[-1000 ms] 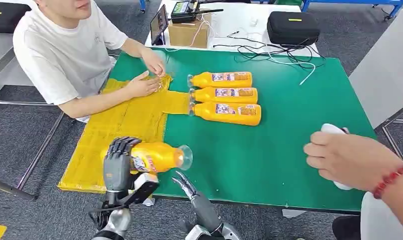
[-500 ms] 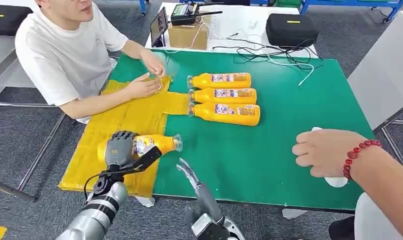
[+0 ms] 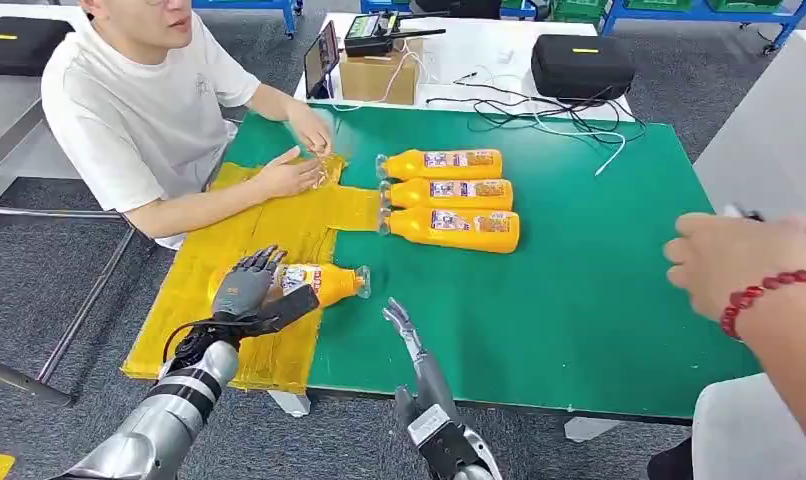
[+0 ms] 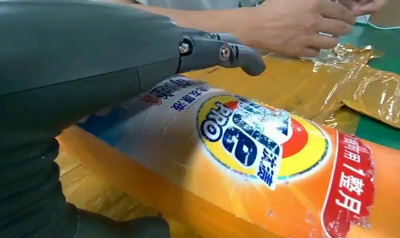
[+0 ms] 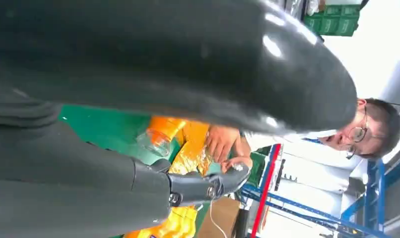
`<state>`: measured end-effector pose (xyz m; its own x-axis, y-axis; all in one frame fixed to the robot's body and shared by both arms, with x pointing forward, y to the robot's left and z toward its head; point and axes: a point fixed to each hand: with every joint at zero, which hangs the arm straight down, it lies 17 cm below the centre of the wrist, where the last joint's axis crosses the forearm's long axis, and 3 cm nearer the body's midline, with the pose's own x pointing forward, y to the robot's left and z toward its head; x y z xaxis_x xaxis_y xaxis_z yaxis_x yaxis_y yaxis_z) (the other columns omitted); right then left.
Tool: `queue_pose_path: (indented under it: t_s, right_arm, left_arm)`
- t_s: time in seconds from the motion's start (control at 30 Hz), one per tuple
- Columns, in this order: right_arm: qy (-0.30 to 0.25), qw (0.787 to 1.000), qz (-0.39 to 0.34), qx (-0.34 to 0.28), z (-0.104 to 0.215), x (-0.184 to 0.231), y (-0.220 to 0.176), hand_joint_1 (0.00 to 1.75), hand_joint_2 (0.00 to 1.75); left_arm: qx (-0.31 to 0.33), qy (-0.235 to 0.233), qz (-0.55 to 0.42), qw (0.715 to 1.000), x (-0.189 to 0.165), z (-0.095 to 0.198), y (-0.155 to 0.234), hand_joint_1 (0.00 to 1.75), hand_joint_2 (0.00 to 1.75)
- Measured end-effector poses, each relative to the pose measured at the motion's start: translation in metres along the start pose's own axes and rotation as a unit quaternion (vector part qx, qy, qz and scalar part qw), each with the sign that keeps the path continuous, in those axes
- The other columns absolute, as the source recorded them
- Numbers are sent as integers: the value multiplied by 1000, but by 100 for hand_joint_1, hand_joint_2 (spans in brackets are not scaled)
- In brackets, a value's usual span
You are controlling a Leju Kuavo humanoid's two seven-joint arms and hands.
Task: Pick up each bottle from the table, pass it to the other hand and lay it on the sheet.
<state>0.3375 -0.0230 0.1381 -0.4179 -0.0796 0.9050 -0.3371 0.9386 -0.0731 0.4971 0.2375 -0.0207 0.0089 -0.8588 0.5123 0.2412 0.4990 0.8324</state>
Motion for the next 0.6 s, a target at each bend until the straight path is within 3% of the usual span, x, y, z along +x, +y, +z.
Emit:
queue_pose_path:
  t_s: [0.07, 0.1, 0.37, 0.4, 0.5, 0.6]
  right_arm:
    - [0, 1000, -1, -2, -1, 0, -1, 0, 0]
    - [0, 1000, -1, -4, -1, 0, -2, 0, 0]
    - [-5, 1000, 0, -8, -2, 1, -6, 0, 0]
    - [-5, 1000, 1, -10, -1, 1, -7, 0, 0]
    - [-9, 1000, 13, -19, 0, 3, -11, 0, 0]
    - [-20, 999, 28, -21, 0, 6, -12, 0, 0]
  left_arm:
    - [-1, -7, 8, 1000, 2, 0, 0, 0, 175]
    - [0, -16, 25, 1000, 5, 1, 0, 0, 0]
    - [8, -120, 206, 971, 67, 32, -2, 0, 0]
    - [31, -136, 227, 964, 77, 39, 5, 0, 175]
    - [117, -166, 298, 933, 99, 60, 33, 0, 175]
    - [215, -211, 343, 890, 126, 77, 86, 0, 175]
